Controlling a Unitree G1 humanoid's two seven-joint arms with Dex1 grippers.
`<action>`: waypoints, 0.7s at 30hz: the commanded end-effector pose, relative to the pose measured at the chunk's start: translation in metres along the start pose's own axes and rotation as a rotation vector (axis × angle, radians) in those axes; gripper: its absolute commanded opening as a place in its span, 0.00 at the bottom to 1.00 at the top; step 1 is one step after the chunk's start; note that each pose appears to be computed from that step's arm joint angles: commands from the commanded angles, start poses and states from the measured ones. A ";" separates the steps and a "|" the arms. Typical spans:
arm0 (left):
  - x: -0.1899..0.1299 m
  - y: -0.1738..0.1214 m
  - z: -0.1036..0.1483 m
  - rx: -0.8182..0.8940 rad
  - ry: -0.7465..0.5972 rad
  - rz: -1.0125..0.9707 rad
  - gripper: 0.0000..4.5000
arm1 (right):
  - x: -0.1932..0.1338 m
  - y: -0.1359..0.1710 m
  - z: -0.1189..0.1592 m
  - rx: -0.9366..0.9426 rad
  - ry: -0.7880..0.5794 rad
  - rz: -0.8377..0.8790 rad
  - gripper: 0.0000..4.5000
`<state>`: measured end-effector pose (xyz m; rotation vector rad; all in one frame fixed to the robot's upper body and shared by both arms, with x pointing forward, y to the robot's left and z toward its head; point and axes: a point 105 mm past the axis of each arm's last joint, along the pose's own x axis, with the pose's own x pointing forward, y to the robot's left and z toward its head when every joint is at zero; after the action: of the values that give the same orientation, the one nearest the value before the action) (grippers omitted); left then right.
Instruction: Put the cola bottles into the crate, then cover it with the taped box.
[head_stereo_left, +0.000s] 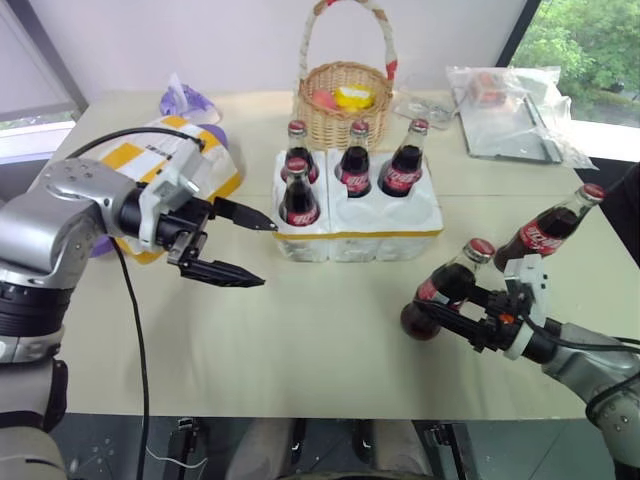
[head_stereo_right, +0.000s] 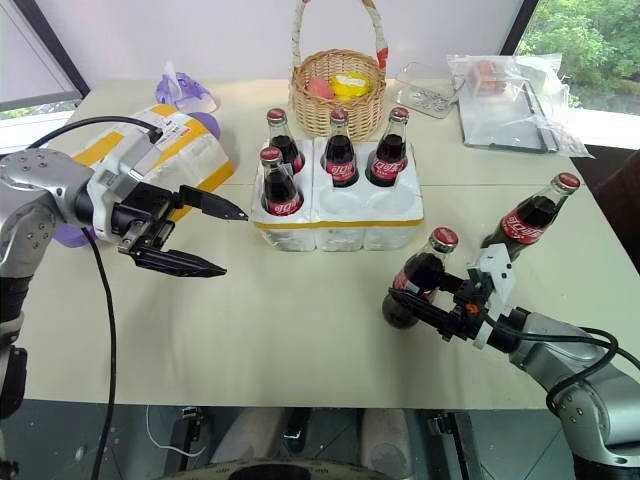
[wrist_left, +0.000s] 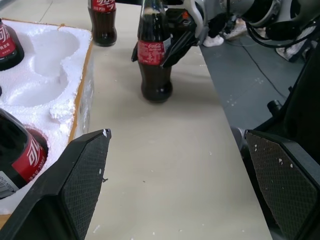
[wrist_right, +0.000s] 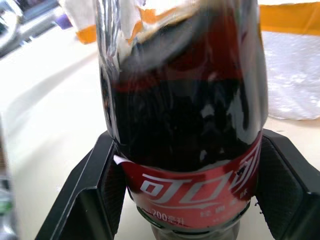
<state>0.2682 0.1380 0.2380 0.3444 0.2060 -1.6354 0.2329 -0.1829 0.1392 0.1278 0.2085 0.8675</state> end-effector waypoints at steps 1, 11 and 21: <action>-0.006 0.000 0.010 0.055 -0.015 0.032 1.00 | 0.001 0.028 0.065 -0.068 -0.198 0.159 0.62; -0.007 0.002 0.008 0.063 -0.027 0.067 1.00 | 0.065 0.022 0.154 -0.196 -0.340 0.196 0.62; -0.008 -0.003 0.008 0.061 -0.040 0.113 1.00 | 0.124 -0.004 0.129 -0.270 -0.174 0.142 0.62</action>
<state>0.2704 0.1418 0.2379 0.3393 0.1483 -1.5467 0.3447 -0.0982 0.2392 -0.0092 -0.0335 0.9910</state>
